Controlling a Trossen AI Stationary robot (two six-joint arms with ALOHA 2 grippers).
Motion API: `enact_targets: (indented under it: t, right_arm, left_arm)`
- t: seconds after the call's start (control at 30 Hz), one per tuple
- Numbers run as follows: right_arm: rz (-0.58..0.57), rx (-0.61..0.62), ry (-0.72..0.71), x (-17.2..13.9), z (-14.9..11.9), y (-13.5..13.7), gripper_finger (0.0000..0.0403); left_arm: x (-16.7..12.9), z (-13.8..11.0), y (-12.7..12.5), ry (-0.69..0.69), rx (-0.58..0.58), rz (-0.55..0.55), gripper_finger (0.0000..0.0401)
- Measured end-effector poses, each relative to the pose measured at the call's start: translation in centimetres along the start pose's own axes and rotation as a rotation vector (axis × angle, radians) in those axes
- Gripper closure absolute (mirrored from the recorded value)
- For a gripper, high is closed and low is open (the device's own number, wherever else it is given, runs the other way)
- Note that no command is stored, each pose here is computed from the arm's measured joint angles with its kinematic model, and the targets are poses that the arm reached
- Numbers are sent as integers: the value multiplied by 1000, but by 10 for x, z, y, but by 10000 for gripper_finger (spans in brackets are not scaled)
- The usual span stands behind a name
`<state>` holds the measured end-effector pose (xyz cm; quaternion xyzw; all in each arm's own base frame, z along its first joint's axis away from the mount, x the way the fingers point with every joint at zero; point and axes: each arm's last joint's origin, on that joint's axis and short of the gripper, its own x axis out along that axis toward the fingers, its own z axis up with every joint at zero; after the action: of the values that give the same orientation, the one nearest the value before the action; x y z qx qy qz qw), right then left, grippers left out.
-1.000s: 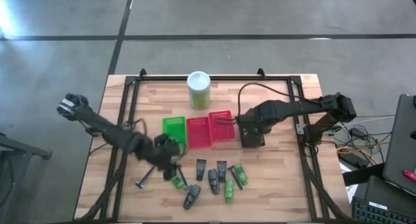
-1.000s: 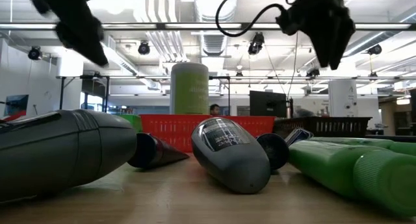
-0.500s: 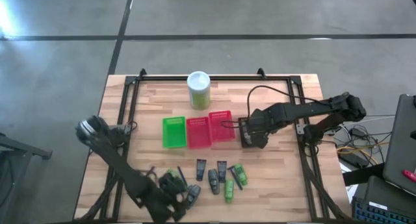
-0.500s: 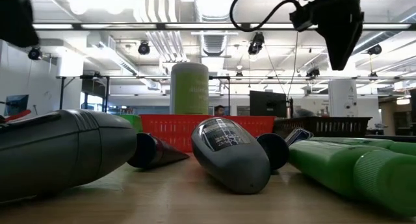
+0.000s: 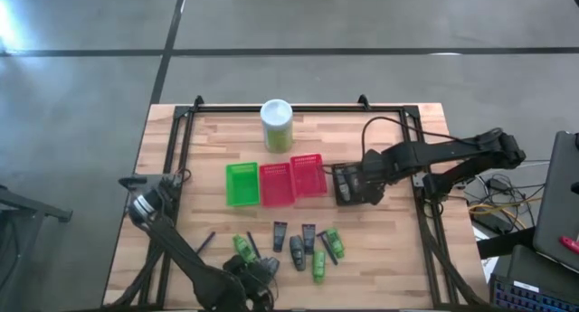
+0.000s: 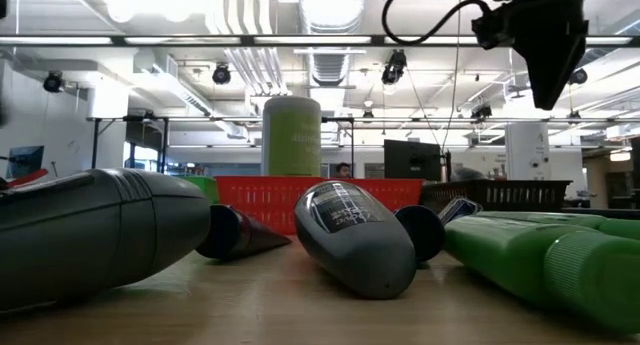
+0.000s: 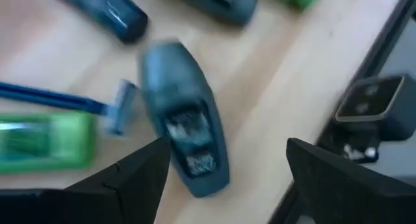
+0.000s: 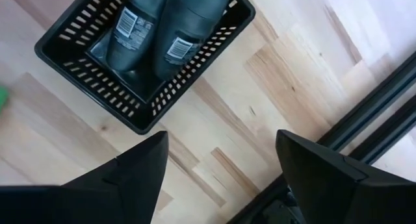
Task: Pick & Place Travel size toiletries
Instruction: Put the black deodorant into the black bin
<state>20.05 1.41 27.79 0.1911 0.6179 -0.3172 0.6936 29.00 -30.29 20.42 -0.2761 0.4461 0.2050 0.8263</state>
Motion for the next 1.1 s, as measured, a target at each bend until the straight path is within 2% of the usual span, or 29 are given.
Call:
enact_targets:
  t: [0.13,0.37,0.63,0.9,1.1]
  right_arm:
    - [11,26,-9,2,-4,-4,129]
    - [27,33,-21,5,-5,-4,133]
    - [58,17,-51,6,-1,1,111]
    - [66,22,-57,6,1,2,94]
    - [68,21,-58,6,1,2,94]
  left_arm:
    - [16,-10,2,26,-11,45,89]
    - [23,-14,8,36,-53,76,89]
    - [40,-20,17,38,-130,41,89]
    - [48,-20,26,-4,-77,70,92]
    - [51,-17,31,-17,-26,96,136]
